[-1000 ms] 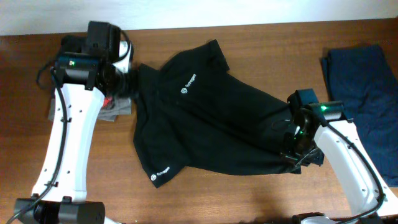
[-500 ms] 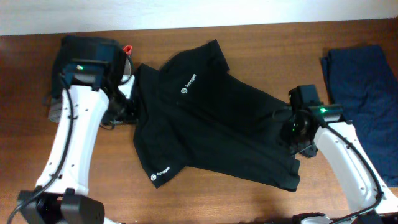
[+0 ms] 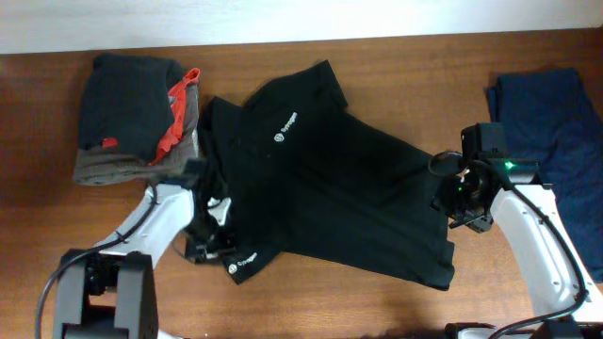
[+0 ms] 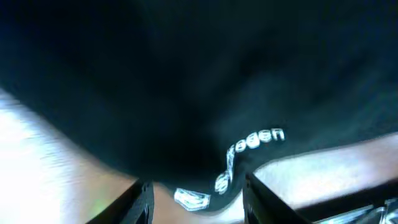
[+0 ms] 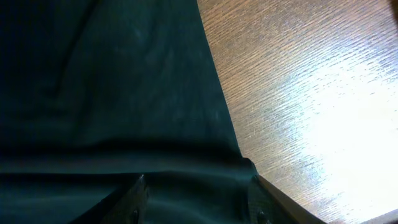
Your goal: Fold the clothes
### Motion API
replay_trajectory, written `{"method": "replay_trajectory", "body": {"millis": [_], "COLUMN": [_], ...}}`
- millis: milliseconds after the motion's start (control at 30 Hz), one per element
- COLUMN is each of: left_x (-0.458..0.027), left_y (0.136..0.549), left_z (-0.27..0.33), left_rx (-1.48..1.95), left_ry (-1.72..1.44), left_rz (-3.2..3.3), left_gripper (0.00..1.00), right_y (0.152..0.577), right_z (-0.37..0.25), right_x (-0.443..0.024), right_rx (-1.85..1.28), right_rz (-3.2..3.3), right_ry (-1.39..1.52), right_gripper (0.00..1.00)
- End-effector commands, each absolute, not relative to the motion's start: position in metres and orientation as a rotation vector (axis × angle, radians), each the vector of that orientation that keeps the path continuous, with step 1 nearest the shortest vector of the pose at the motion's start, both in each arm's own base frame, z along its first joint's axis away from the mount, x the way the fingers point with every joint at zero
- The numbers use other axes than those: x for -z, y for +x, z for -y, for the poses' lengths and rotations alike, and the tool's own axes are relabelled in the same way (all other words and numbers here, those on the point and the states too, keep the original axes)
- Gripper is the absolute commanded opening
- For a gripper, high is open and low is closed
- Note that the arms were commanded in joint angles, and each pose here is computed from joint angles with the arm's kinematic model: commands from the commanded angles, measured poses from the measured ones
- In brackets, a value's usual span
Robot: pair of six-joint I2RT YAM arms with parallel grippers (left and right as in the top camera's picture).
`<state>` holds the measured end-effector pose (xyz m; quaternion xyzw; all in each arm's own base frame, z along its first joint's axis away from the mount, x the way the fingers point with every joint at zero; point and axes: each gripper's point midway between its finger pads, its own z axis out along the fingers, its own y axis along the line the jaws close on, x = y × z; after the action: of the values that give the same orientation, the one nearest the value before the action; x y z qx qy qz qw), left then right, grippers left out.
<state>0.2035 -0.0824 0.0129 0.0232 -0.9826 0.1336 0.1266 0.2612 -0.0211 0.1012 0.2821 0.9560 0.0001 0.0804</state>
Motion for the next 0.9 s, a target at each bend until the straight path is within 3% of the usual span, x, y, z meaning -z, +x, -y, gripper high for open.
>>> {"method": "replay_trajectory", "body": {"millis": [0, 100, 300, 567, 867], "left_x": [0.002, 0.006, -0.034, -0.109, -0.121], "left_y": [0.19, 0.193, 0.223, 0.238, 0.229], "left_z": [0.097, 0.098, 0.095, 0.019, 0.011], "left_rx": [-0.519, -0.54, -0.73, -0.623, -0.555], "left_ry": [0.154, 0.161, 0.279, 0.605, 0.632], "left_rz": [2.825, 2.843, 2.916, 3.245, 3.306], "left_gripper": [0.41, 0.01, 0.0, 0.01, 0.0], "right_y": [0.26, 0.259, 0.25, 0.218, 0.199], "right_z": [0.022, 0.022, 0.021, 0.018, -0.015], "right_x": [-0.103, -0.103, -0.098, -0.069, -0.061], "right_rx": [-0.003, -0.002, 0.011, 0.038, -0.223], "right_rz": [-2.859, -2.862, -2.897, -2.989, -3.092], "right_ry": [0.834, 0.835, 0.845, 0.92, 0.941], "right_gripper": [0.57, 0.57, 0.58, 0.58, 0.59]}}
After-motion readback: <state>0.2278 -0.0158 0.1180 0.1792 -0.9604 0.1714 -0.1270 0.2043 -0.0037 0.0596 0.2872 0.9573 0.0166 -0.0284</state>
